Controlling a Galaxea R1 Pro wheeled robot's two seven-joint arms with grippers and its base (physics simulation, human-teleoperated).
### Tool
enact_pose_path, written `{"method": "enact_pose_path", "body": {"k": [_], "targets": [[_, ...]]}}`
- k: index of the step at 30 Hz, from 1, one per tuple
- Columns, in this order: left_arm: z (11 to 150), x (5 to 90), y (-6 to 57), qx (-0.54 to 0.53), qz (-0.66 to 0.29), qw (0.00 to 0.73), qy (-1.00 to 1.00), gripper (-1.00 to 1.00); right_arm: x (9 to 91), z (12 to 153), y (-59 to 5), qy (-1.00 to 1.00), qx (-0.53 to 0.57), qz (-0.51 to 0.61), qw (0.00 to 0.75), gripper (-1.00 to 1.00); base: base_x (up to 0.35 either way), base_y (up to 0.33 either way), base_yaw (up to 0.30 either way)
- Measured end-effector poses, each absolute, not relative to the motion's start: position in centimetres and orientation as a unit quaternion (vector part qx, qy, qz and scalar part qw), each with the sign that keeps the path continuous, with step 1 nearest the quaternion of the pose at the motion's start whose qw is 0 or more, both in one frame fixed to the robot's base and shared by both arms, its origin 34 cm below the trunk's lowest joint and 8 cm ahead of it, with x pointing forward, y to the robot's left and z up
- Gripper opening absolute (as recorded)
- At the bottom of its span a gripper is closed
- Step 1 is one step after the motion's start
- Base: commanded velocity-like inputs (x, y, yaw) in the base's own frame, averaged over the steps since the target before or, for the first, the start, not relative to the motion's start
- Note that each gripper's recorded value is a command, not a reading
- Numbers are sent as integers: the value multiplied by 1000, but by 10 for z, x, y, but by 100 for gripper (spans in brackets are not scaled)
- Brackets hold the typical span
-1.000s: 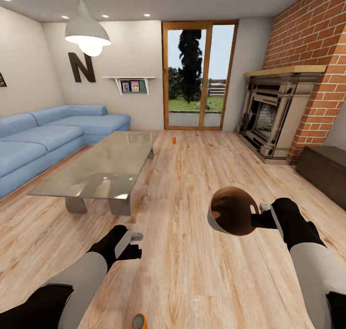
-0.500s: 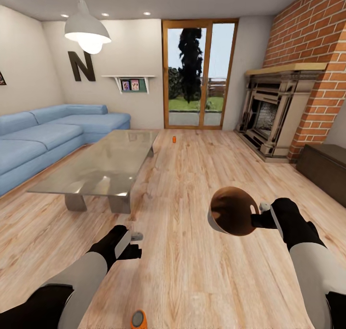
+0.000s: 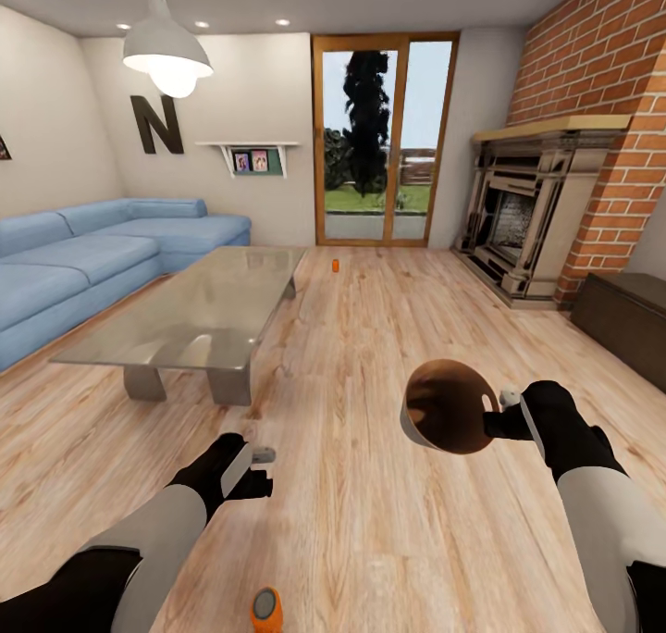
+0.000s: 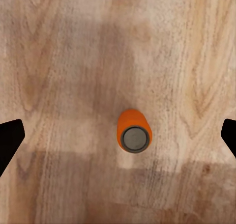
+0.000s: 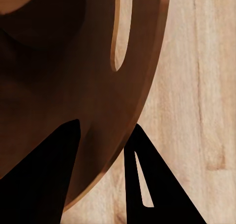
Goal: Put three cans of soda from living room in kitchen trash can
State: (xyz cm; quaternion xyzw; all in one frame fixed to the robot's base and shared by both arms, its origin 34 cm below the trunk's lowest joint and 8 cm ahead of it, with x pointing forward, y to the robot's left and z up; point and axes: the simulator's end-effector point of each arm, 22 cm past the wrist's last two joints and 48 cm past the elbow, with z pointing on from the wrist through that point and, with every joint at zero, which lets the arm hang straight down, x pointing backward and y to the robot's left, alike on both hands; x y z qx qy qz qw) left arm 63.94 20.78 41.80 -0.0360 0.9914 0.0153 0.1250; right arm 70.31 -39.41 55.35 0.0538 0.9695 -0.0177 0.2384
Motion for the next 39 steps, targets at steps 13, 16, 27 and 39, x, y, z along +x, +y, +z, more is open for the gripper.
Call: {"method": "enact_pose_path", "body": {"k": [13,16,27,39], "targets": [[389,632,207,-36,15,125,991,100,696,525,-395,969,54,-21,238,-100,0,0,0],[382,630,207,-36,15,125,991,100,694,518,-395,969,54,-21,238,-100,0,0,0],[358,624,206,-35,15,126,991,100,687,493,-396,970,53,-22,238,-100,0,0,0],[330,617,207,-36,17,105,994,100,685,462,-396,975,53,-23,214,-100,0,0,0]]}}
